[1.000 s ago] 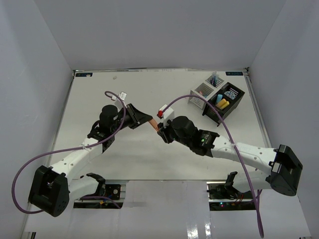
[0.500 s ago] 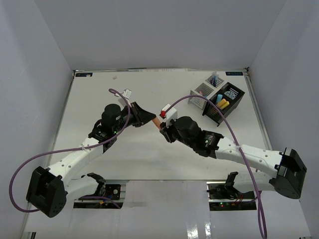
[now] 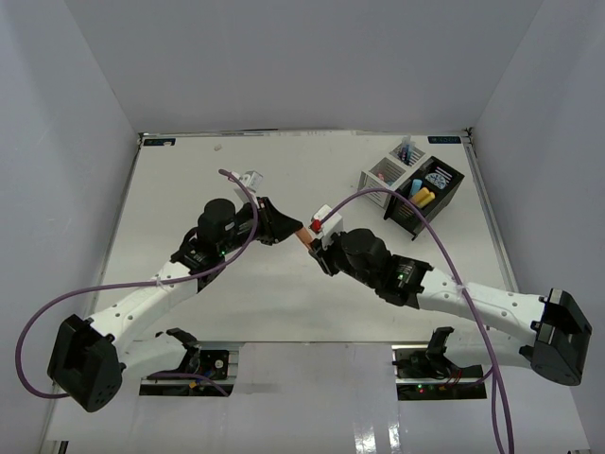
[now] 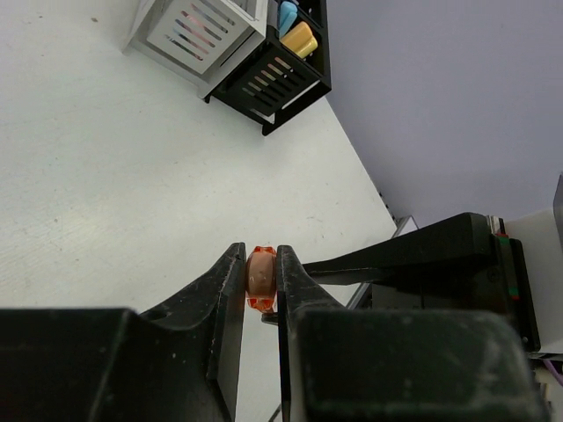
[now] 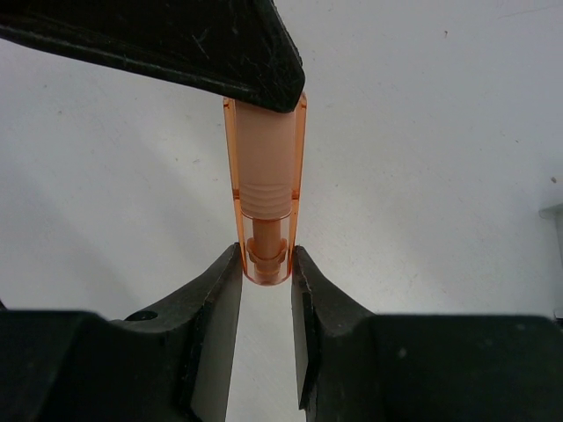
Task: Sort the stationery into containers
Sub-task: Close the pen cap on the pen.
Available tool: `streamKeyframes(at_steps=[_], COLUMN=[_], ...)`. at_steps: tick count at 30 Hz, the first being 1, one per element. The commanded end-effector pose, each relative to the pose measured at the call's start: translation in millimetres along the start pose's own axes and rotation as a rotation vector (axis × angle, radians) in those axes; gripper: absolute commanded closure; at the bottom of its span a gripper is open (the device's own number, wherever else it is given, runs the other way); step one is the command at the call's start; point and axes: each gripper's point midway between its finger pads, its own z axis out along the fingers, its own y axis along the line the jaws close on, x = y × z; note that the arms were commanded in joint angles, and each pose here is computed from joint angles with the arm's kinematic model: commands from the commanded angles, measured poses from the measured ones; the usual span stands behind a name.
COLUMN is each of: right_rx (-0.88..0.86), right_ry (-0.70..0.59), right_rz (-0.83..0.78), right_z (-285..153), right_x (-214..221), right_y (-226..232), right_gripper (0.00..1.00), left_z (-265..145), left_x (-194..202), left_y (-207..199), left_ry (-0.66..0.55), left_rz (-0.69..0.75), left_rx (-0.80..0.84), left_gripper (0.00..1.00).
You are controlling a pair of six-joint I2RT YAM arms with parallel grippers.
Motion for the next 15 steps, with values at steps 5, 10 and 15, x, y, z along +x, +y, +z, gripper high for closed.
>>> streamKeyframes(at_steps=[5, 10, 15], right_rx=[0.067, 0.089, 0.107], right_ry=[-0.407, -0.47, -0.524], right_rz=[0.045, 0.038, 0.038], right_z=[-22.5, -33.9, -43.2], right_x=[-111.2, -127.8, -144.4], right_y=[-18.0, -23.8, -28.5], right_gripper=[0.92, 0.92, 0.92], left_z=[-4.8, -2.5, -0.5], left_x=[59.0, 66.9, 76.0], left_y=[-7.8, -8.7, -4.0], left_ry=[0.224, 0.245, 0.266], left_rz=[0.022, 0.019, 0.016], left_rx=[0.052, 0.053, 0.038], left_gripper=[0.84, 0.84, 0.84])
